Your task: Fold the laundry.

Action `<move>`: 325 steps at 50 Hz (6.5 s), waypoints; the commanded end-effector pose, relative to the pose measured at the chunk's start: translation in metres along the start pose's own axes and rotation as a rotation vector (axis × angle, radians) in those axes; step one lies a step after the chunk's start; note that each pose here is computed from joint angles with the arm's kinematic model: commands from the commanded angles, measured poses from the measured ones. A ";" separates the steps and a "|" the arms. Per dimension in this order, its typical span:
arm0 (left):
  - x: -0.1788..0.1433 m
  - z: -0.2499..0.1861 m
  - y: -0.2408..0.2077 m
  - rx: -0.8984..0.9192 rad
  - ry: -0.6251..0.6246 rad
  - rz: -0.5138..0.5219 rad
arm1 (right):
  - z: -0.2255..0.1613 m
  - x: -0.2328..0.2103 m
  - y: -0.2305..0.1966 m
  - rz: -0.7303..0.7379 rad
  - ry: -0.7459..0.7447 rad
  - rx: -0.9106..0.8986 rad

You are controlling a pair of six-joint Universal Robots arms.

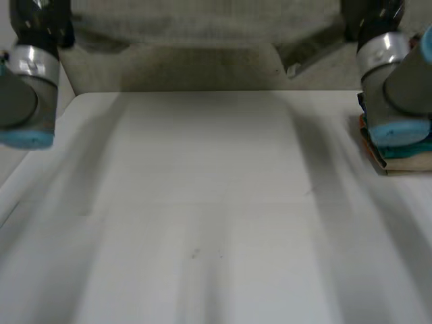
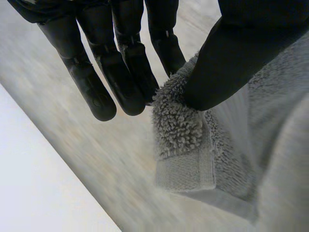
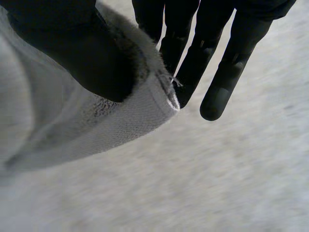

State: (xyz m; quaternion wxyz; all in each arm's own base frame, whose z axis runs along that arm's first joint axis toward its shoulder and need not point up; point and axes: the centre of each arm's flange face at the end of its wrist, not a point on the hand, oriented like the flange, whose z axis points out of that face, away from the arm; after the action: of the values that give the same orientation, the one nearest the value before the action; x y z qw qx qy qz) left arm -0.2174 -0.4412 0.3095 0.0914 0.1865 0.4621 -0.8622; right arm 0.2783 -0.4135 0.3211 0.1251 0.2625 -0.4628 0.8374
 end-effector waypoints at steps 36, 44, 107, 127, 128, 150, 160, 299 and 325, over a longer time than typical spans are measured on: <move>0.033 -0.213 0.006 -0.868 0.611 0.179 | -0.182 -0.027 0.070 -0.250 -0.653 -0.756; 0.046 -0.150 0.047 -0.802 0.465 0.081 | -0.120 -0.046 0.104 -0.210 -0.476 -0.606; 0.045 -0.169 -0.015 -0.558 0.300 -0.006 | -0.160 0.043 0.160 -0.162 -0.304 -0.822; 0.037 -0.172 -0.034 -0.525 0.283 -0.009 | -0.164 -0.109 -0.009 -0.236 -0.578 -0.079; 0.037 -0.172 -0.034 -0.524 0.286 -0.010 | -0.175 -0.130 -0.028 -0.213 -0.628 0.010; 0.052 -0.177 -0.043 -0.498 0.331 -0.022 | -0.234 -0.206 -0.070 0.112 -0.791 0.032; 0.104 -0.192 -0.069 -0.424 0.469 -0.104 | -0.203 -0.128 -0.013 0.305 -0.646 -0.391; 0.113 -0.160 -0.108 -0.357 0.594 -0.306 | -0.239 -0.172 -0.061 0.269 -0.768 -0.332; 0.119 -0.164 -0.116 -0.401 0.903 -0.563 | -0.247 -0.236 -0.022 0.191 -0.747 -0.167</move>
State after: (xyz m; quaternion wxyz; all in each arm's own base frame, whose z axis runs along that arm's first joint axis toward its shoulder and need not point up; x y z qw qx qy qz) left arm -0.3253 -0.2388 0.2689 -0.3166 0.3866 0.6400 -0.5838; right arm 0.3983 -0.1800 0.1014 -0.1092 0.4964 -0.5733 0.6426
